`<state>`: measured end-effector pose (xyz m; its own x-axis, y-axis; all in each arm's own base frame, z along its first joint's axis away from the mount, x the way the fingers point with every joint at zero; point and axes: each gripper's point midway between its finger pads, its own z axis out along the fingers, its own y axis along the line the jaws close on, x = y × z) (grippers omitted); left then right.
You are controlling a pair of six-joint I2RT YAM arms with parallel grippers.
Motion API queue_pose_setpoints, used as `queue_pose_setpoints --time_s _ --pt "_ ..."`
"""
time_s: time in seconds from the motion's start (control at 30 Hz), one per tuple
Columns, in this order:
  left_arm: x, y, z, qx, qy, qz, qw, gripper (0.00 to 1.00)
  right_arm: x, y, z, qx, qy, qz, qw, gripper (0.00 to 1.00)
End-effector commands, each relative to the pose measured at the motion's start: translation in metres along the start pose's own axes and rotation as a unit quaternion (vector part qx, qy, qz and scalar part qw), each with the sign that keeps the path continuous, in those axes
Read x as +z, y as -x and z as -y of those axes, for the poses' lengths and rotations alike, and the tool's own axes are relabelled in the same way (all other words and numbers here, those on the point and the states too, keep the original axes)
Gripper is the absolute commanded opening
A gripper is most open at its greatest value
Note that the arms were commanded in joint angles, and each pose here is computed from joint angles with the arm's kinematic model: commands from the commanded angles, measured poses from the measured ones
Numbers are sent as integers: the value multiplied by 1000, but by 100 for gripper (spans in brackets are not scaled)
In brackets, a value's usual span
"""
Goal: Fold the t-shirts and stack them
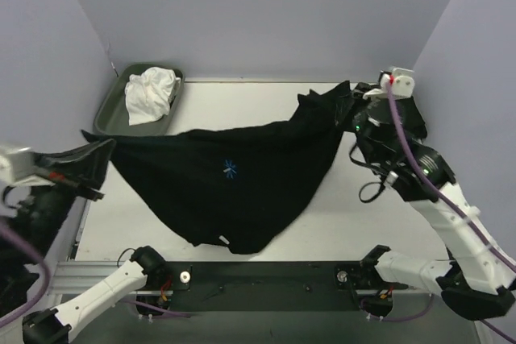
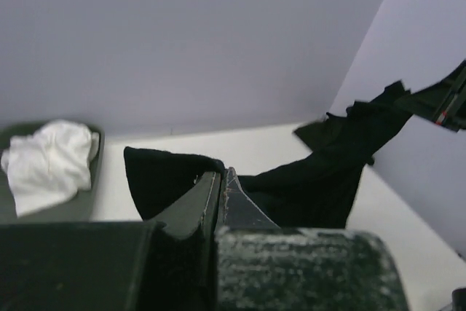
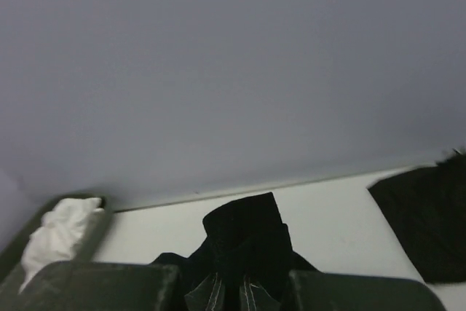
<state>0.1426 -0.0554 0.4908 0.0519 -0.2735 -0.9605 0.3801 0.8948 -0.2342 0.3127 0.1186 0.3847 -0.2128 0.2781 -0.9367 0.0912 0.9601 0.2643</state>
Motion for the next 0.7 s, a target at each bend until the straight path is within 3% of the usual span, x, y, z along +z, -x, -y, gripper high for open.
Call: queue_pose_setpoints --time_s 0.0,0.23,0.4,0.5,0.67 --pt "-44 106 11 2 -67 181 981 0 -74 68 -21 -27 148 107 983 0" --pt "-70 145 23 -54 -157 227 960 0 -175 110 -9 16 306 176 936 0" --pt "-82 161 37 -65 -208 253 942 0 -222 129 12 58 350 212 911 0" --pt "-74 162 45 -68 -213 246 943 0 -222 131 15 66 340 207 915 0" --pt "-31 133 49 -63 -171 202 962 0 -165 101 17 69 242 154 956 0"
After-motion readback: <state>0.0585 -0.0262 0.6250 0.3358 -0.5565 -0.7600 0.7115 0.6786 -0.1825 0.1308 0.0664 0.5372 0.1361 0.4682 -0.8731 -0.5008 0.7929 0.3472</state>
